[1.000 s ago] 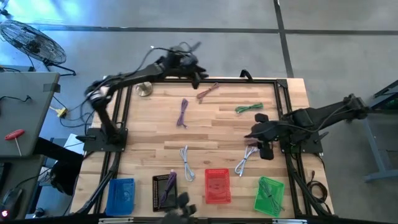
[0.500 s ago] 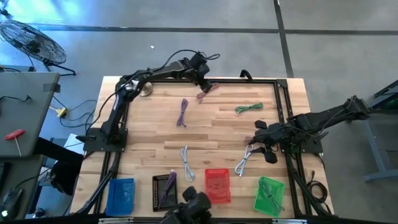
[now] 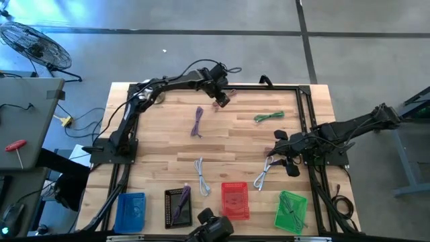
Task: Pick & Place USB Port
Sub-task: Put the top pink charger cable into the red bin
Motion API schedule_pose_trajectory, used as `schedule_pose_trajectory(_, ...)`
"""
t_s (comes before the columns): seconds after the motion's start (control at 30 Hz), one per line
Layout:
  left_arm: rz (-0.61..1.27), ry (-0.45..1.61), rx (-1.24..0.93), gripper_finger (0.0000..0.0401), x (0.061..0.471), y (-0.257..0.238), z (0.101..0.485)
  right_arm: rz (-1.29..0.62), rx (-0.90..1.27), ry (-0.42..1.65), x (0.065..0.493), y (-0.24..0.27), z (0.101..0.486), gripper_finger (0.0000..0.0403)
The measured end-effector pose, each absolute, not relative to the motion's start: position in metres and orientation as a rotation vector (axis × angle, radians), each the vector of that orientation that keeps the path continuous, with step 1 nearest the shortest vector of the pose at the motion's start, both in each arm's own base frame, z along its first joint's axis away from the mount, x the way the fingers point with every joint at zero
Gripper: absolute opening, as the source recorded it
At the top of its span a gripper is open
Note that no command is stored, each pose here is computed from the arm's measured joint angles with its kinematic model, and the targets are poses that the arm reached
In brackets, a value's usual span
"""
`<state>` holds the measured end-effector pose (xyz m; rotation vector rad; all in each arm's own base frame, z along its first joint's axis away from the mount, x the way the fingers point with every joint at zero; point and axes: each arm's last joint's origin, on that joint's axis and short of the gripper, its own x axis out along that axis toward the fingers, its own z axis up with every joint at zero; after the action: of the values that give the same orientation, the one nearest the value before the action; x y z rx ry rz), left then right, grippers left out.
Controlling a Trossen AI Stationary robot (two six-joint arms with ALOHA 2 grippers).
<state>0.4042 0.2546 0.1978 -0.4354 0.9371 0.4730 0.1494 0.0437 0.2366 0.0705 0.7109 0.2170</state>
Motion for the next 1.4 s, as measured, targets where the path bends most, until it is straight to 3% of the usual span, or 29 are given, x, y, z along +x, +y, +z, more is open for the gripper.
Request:
schedule_pose_trajectory(0.27,0.467,1.029,-0.463,0.0168,0.409,0.255,0.162,0.218,0.072,0.709,0.15,0.044,0.237,0.0163)
schedule_pose_trajectory(0.57,0.475,1.027,-0.541,0.0164,0.403,0.26,0.163,0.226,0.074,0.708,0.15,0.044,0.237,0.0163)
schedule_pose_trajectory(0.8,0.436,1.017,-0.675,0.0105,0.398,0.268,0.155,0.23,0.075,0.709,0.15,0.044,0.237,0.0163)
schedule_pose_trajectory(1.0,0.464,1.058,-0.686,0.0017,0.392,0.269,0.154,0.235,0.09,0.711,0.15,0.045,0.237,0.0163)
schedule_pose_trajectory(1.4,0.44,1.071,-0.581,0.0003,0.399,0.258,0.158,0.284,0.098,0.695,0.149,0.053,0.239,0.0163)
